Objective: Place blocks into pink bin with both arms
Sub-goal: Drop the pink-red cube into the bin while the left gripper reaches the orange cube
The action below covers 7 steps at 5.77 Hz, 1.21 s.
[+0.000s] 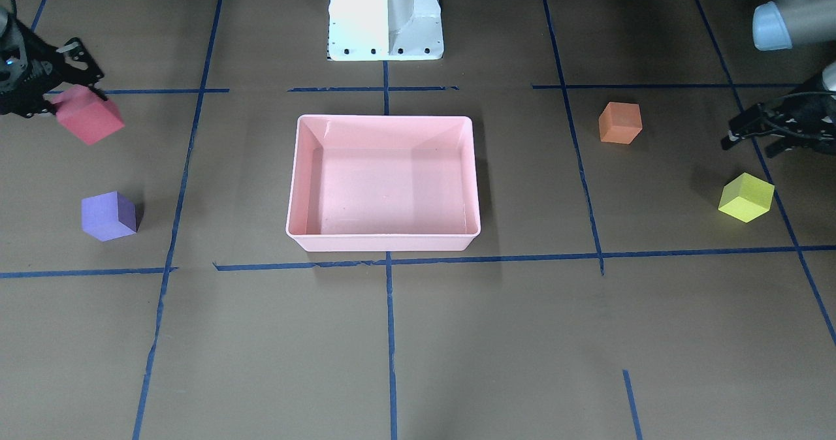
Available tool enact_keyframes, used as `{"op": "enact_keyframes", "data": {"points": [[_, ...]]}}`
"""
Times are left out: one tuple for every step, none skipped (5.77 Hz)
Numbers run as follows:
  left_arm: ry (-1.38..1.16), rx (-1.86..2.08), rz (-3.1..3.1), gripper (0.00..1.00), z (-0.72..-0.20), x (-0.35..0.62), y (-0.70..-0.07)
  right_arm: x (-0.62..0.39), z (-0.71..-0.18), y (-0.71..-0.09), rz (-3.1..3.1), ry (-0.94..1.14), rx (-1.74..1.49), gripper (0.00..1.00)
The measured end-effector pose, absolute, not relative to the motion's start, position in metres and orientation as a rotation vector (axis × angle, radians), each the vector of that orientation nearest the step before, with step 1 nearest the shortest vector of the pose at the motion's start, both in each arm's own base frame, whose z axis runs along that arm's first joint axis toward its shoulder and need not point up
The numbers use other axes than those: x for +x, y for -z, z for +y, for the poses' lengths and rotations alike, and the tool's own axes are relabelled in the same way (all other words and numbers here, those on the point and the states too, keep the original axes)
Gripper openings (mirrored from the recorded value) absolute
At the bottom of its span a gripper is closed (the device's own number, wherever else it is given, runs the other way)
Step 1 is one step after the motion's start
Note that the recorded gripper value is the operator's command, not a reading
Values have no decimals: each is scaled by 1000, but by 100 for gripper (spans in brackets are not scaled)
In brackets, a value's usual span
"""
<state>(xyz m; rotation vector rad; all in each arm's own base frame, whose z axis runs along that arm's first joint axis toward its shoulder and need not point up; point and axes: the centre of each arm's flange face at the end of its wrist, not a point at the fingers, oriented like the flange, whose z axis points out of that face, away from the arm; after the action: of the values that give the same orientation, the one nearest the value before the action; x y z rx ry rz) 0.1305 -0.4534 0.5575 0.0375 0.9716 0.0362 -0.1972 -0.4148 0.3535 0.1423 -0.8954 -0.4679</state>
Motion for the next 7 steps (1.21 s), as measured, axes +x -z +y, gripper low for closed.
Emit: {"op": "enact_keyframes", "data": {"points": [[6, -19, 995, 100, -431, 157, -533, -244, -415, -297, -961, 377, 96, 3], [9, -62, 1004, 100, -409, 183, -512, -301, -409, -249, -990, 307, 52, 3], [6, -82, 991, 100, -394, 208, -499, -361, -399, -216, -983, 246, 29, 3], [6, -90, 966, 100, -380, 231, -492, -413, -391, -197, -973, 196, 21, 3], [1, -89, 941, 100, -366, 250, -488, -452, -387, -187, -975, 150, 25, 3], [-10, -85, 915, 100, -353, 263, -488, -485, -390, -184, -985, 106, 33, 3], [-23, -83, 902, 100, -345, 272, -489, -507, -397, -184, -986, 75, 43, 11]]}}
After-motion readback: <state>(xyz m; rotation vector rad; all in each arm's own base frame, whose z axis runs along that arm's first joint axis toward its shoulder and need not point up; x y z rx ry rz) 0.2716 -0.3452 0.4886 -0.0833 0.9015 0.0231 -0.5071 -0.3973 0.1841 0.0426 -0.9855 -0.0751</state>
